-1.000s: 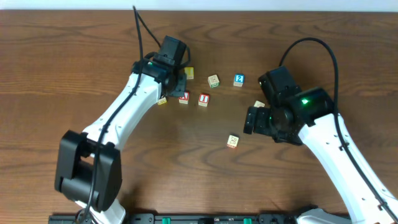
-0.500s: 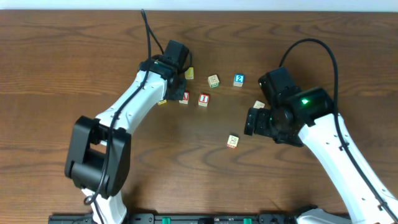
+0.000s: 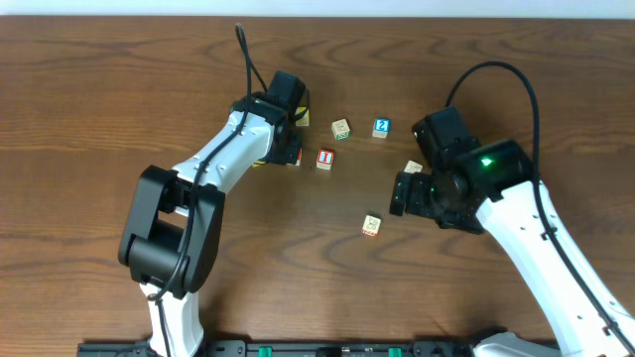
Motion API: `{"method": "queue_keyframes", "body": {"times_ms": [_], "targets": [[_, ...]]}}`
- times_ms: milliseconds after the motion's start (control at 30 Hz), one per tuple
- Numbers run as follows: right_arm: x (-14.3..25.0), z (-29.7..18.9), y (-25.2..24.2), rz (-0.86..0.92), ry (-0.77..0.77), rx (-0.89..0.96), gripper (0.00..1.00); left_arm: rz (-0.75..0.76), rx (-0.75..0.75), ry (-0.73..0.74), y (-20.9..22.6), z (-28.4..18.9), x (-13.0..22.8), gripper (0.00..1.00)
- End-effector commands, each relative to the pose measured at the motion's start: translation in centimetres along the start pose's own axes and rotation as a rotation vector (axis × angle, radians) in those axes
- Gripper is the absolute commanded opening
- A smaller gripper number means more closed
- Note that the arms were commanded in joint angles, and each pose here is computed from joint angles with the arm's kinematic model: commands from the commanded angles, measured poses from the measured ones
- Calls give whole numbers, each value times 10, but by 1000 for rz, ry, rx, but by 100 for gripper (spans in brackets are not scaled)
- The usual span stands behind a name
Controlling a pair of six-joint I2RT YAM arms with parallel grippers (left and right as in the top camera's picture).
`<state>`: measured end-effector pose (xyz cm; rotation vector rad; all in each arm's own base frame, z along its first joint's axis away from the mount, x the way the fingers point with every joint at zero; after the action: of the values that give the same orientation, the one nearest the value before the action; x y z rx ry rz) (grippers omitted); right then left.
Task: Spell out Ai2
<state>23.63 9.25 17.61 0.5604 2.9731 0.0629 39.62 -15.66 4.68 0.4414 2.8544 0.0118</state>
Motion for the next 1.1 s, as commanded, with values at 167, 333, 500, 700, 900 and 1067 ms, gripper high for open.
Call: {"method": "queue_keyframes", "body": {"times_ms": [167,333,500,700,900,1067], "targets": [[-4,-4,-2,-5,-22,4,99,0,69,-16,-11,4,-6,13],[-3,-4,-3,-6,-21,5,99,1,41,-16,-6,5,-6,13],[-3,-4,-3,-5,-19,7,99,1,30,-8,-5,5,-4,12],[-3,-4,-3,-6,-18,8,99,1,-12,-12,2,5,-4,12],[-3,-4,-3,-5,-18,7,99,1,-18,-12,3,6,-4,12],[-3,-4,-3,-5,-18,8,99,1,-19,-11,2,8,-4,12]]}}
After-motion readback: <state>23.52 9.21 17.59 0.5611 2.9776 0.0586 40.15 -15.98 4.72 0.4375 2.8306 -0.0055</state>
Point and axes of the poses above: each gripper's point midway between its finger pads, its own z axis out along the fingers, its own y axis along the line the jaws close on, x = y × z, the point moved 2 cm from there along -z, back along the fingers, and after that the axes turned 7 degrees about z, right-handed, at the moved point
